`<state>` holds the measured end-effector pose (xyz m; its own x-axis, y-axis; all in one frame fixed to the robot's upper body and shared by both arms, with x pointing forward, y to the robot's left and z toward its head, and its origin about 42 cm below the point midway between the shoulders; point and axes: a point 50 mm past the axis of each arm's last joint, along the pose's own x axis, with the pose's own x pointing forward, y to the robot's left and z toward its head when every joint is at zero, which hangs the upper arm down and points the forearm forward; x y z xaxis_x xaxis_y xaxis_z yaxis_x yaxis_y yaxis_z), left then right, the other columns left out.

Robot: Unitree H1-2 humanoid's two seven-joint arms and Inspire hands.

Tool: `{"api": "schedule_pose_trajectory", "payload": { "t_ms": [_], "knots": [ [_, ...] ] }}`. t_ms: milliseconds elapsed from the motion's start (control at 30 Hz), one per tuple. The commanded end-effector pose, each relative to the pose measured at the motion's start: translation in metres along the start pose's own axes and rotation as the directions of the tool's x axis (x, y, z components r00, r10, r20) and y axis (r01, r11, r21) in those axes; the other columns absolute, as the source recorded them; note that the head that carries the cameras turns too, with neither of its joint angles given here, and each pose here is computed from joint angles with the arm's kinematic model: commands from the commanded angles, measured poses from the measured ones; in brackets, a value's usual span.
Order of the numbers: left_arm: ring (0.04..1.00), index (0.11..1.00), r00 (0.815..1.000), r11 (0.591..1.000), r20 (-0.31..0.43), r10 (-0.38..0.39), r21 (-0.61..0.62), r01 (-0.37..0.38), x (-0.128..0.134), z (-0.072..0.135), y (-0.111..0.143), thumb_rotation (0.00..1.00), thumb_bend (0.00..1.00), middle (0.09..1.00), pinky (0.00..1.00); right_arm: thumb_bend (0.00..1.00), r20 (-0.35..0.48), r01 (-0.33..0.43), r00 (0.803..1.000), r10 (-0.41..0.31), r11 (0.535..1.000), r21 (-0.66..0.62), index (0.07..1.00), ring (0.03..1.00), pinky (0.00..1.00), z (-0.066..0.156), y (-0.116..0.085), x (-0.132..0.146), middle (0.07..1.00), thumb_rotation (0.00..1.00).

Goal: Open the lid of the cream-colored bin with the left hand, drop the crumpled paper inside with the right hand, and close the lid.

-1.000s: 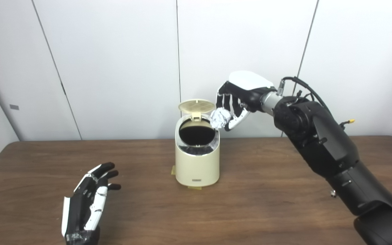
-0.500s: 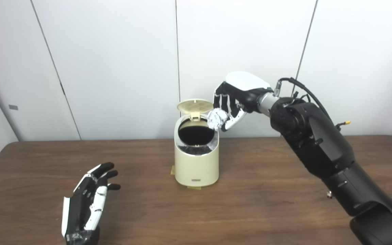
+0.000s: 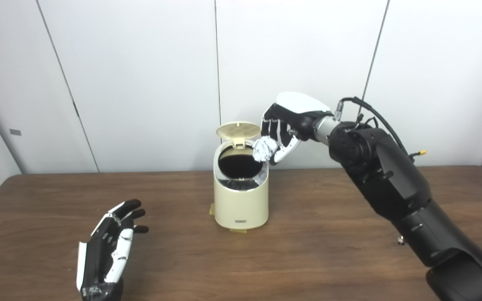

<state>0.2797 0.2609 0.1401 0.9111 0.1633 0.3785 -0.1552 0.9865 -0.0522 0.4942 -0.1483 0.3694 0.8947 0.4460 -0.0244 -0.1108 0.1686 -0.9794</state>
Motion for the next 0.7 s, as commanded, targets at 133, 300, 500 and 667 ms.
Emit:
{"api": "schedule_pose_trajectory", "payload": {
  "t_ms": [133, 300, 500, 667],
  "knots": [
    [0.735, 0.739, 0.998, 1.000, 0.067, -0.003, -0.017, 0.005, 0.0107, 0.0106, -0.0058, 0.51, 0.39, 0.768, 0.58, 0.52, 0.033, 0.084, 0.996, -0.083, 0.996, -0.025, 0.493, 0.413, 0.26, 0.0123, -0.0243, -0.0025, 0.487, 0.00],
    [0.736, 0.741, 0.997, 1.000, 0.072, -0.011, -0.013, 0.012, 0.0111, 0.0098, -0.0073, 0.51, 0.39, 0.766, 0.58, 0.52, 0.022, 0.082, 0.996, -0.082, 0.997, -0.013, 0.488, 0.421, 0.26, 0.0128, -0.0234, -0.0034, 0.488, 0.00],
    [0.733, 0.739, 0.998, 1.000, 0.070, 0.000, -0.021, 0.002, 0.0106, 0.0094, -0.0092, 0.51, 0.40, 0.765, 0.57, 0.52, -0.003, 0.087, 0.996, -0.087, 0.996, -0.004, 0.493, 0.413, 0.26, 0.0128, -0.0226, -0.0044, 0.481, 0.00],
    [0.737, 0.737, 0.998, 1.000, 0.069, 0.001, -0.021, 0.000, 0.0098, 0.0094, -0.0103, 0.51, 0.40, 0.766, 0.58, 0.53, -0.015, 0.098, 0.995, -0.098, 0.995, -0.018, 0.502, 0.311, 0.22, 0.0115, -0.0212, -0.0038, 0.417, 0.00]
  ]
}}
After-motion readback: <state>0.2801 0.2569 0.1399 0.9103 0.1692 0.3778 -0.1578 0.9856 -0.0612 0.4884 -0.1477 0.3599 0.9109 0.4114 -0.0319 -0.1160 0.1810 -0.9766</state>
